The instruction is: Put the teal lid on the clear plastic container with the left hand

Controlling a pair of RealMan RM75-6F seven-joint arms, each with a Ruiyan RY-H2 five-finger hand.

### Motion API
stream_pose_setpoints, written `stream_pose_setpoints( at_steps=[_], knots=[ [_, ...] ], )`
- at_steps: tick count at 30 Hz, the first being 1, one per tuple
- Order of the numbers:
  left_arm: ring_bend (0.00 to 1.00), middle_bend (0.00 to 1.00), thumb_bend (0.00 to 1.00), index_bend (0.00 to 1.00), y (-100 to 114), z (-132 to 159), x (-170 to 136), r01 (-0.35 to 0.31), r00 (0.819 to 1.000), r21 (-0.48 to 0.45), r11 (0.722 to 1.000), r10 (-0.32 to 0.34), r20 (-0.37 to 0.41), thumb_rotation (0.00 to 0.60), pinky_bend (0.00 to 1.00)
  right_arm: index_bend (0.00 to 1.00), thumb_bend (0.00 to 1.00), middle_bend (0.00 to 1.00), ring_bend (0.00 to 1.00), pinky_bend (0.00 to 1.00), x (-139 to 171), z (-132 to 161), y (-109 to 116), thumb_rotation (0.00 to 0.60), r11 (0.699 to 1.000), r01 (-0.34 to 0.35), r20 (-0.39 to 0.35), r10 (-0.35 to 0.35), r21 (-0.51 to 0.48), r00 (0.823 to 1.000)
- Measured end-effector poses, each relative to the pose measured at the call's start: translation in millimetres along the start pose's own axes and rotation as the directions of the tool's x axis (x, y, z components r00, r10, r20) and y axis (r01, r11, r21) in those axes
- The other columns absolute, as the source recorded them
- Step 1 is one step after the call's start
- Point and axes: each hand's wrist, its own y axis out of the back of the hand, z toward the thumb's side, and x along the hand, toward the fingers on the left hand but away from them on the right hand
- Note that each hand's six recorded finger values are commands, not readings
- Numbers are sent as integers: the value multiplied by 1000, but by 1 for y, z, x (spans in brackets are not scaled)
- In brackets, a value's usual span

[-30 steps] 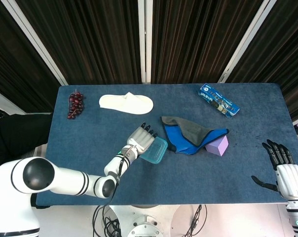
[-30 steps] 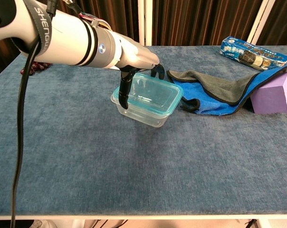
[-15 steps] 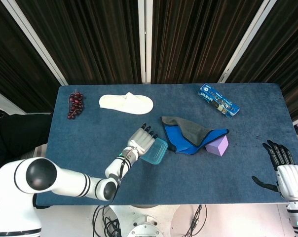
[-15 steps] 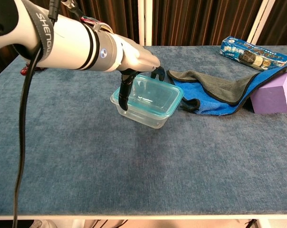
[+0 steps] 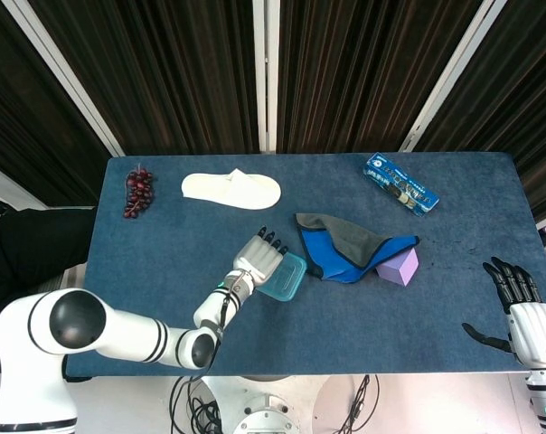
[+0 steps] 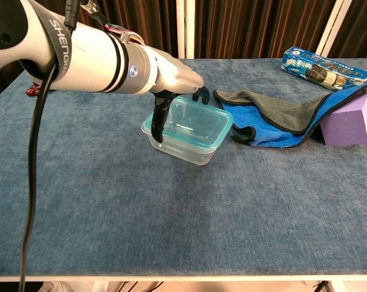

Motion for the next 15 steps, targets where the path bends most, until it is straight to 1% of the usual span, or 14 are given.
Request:
stream_pose_setpoints(
  at_steps=[6, 15],
  knots=[
    [0, 20, 89, 71, 0, -2, 0, -7, 1000, 5, 1000, 7, -13, 600, 0, 0, 61, 19, 0, 0, 1, -1, -1, 600, 1000, -1, 4, 1, -2, 1000],
    [0, 16, 89, 62, 1, -3, -6, -20, 1000, 3, 1000, 20, -16, 600, 0, 0, 60, 19, 0, 0, 0, 0, 0, 600, 1000, 1, 1, -1, 0, 1000]
  ],
)
